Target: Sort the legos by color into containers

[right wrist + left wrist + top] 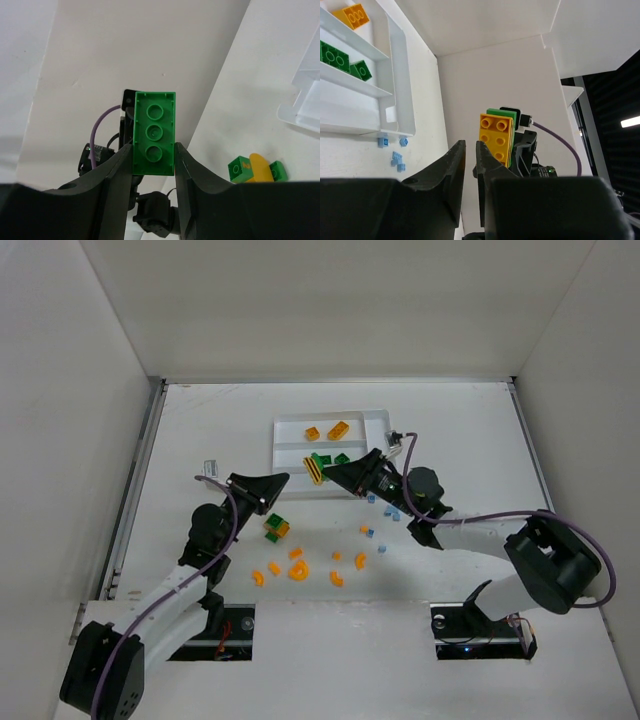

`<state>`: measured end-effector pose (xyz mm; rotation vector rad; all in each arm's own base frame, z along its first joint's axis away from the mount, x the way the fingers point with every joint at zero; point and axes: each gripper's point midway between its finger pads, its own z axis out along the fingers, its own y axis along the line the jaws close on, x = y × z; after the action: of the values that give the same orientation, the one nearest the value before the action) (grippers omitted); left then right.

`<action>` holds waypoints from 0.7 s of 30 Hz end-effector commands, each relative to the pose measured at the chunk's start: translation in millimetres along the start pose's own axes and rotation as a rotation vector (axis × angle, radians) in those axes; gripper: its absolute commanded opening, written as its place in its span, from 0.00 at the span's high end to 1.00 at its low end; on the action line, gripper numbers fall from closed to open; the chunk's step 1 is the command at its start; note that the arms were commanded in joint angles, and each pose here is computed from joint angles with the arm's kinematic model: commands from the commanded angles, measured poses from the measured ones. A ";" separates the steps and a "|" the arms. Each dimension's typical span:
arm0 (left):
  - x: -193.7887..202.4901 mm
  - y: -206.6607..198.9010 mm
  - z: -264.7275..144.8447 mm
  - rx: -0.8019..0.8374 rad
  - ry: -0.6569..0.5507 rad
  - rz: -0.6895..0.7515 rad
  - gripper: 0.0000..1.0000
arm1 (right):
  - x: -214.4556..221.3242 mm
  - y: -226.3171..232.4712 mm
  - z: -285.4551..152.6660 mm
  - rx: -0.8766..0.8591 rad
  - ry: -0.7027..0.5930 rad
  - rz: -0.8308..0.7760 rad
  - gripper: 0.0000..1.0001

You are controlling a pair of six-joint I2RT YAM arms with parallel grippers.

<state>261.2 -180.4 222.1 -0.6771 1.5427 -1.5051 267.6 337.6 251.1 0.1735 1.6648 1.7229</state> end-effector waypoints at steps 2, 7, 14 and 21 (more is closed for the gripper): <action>3.1 -10.0 3.5 0.039 0.002 0.020 0.87 | -3.0 10.5 6.1 -0.035 -0.006 -0.040 0.62; 7.0 -19.1 5.8 0.075 0.014 0.024 0.66 | -3.4 6.8 14.1 -0.034 -0.013 -0.034 0.62; 8.3 -24.9 7.4 0.092 0.015 0.030 0.48 | 0.3 11.4 22.4 -0.060 -0.010 -0.001 0.62; 8.6 -30.2 14.9 0.109 0.004 0.041 0.50 | 16.9 21.5 33.7 -0.129 0.020 0.085 0.63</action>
<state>260.9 -197.7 211.3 -0.6528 1.5851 -1.5087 269.8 368.4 230.8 0.1975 1.7221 1.7768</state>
